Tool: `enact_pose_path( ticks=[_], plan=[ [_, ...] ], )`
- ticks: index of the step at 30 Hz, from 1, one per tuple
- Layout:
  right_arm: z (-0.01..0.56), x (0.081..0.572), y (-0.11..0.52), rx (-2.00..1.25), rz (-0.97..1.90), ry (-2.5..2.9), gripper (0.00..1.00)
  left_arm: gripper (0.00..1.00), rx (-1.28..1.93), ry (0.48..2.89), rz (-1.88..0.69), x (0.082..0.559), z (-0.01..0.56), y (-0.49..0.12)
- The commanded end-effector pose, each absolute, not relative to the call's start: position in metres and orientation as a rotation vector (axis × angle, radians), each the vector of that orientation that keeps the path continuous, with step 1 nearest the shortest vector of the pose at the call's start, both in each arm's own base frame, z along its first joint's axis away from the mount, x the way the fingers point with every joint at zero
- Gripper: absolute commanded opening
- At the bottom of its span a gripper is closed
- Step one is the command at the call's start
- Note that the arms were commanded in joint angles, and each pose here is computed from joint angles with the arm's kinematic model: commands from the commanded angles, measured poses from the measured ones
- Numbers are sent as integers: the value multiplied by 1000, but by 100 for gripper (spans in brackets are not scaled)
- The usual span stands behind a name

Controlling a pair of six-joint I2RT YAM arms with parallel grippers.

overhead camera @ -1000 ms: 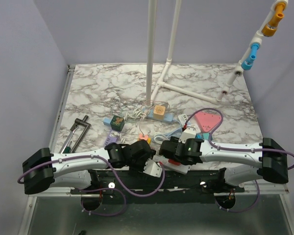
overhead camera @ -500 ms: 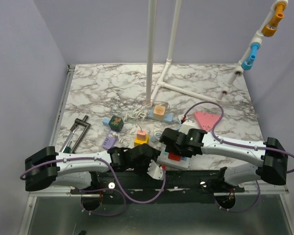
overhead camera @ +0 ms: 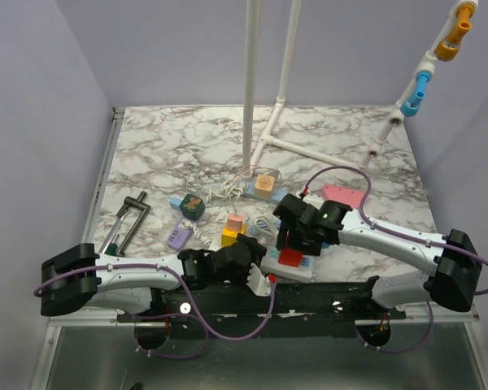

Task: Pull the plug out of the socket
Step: Remove the plug from the socket.

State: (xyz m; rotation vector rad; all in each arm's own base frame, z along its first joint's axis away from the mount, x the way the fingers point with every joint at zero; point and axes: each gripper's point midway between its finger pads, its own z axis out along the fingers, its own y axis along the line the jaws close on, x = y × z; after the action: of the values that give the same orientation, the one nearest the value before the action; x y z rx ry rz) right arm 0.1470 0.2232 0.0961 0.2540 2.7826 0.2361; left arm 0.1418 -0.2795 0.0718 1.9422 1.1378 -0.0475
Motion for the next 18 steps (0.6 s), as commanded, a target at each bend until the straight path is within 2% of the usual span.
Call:
enact_pose_path(
  ticks=[1,2,6,10,15,18],
  plan=[
    [131,145,275,148,589,2777,33,83,1889,1156,39,157,77,-283],
    [131,145,276,143,592,2783,33,80,1890,1167,38,156,77,-283],
    [127,143,273,139,576,2796,32,53,1864,1189,21,155,82,-281],
    [120,140,270,143,564,2807,32,35,1828,1211,25,157,87,-276],
    [122,140,269,136,563,2803,32,30,1804,1233,36,158,91,-270],
    [126,143,270,133,570,2791,32,22,1812,1235,24,156,89,-270]
  ],
)
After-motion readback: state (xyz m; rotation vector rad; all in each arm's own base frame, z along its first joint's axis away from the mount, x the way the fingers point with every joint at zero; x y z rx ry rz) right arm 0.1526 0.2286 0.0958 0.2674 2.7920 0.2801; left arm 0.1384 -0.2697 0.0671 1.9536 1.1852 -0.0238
